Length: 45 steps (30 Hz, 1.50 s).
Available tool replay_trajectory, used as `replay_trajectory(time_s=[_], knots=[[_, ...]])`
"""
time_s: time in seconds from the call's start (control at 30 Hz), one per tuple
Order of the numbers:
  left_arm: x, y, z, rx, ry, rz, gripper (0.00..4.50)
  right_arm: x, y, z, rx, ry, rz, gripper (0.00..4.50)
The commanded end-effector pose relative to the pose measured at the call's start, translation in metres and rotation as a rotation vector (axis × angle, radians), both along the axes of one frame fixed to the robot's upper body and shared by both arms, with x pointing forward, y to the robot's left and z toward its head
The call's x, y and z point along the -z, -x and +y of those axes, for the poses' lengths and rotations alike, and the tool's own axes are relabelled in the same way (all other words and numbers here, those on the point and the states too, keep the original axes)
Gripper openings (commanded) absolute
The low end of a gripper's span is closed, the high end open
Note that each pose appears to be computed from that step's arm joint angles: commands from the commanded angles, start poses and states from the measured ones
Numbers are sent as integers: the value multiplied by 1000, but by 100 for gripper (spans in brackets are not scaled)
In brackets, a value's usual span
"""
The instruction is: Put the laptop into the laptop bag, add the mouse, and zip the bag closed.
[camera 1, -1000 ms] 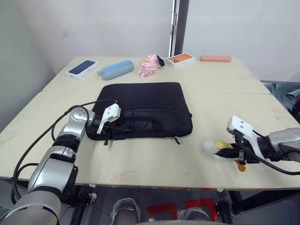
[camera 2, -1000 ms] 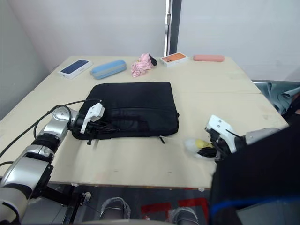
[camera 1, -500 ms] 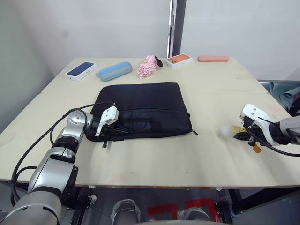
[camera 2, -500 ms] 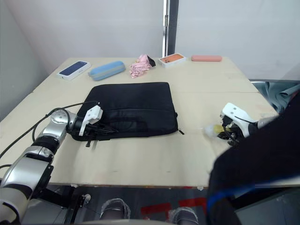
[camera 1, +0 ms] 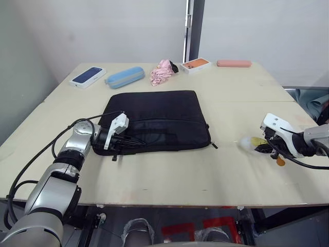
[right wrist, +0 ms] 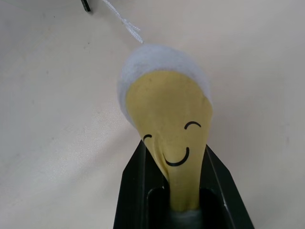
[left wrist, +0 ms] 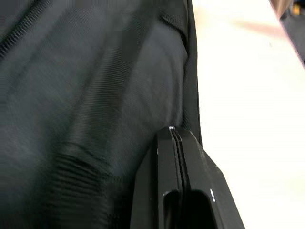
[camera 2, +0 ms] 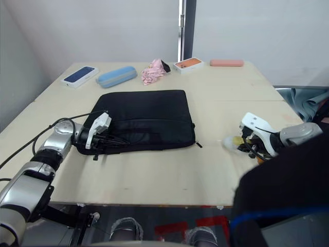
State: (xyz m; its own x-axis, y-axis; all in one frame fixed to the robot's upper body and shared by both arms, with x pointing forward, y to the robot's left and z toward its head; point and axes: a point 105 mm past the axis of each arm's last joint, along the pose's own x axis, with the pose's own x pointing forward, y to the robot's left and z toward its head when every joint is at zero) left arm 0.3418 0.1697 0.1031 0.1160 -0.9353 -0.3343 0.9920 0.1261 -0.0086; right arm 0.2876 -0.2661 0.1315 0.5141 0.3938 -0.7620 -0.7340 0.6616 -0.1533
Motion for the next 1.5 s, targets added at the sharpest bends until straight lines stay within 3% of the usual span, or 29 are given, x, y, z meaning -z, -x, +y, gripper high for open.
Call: replay_trajectory(time_s=[0.03,0.33,0.53,0.73,0.87,1.03,1.5], knots=[[-29,-10,-8,19,85,-59,0,-9,-3,2,-15,4,-29,2],[-35,-29,-21,-33,117,-94,0,-7,-2,4,-21,8,-24,2],[8,-22,-7,-48,-100,-74,0,-10,3,2,-14,9,-21,2],[35,-13,-1,-52,-189,-41,0,-17,0,1,-7,12,-50,2],[44,-8,1,-42,-208,-16,0,-27,-16,3,4,21,-120,2],[56,0,7,-22,-261,16,0,-42,-54,3,56,64,-233,2],[45,-2,-5,8,-200,28,0,-40,-138,45,65,157,-389,2]])
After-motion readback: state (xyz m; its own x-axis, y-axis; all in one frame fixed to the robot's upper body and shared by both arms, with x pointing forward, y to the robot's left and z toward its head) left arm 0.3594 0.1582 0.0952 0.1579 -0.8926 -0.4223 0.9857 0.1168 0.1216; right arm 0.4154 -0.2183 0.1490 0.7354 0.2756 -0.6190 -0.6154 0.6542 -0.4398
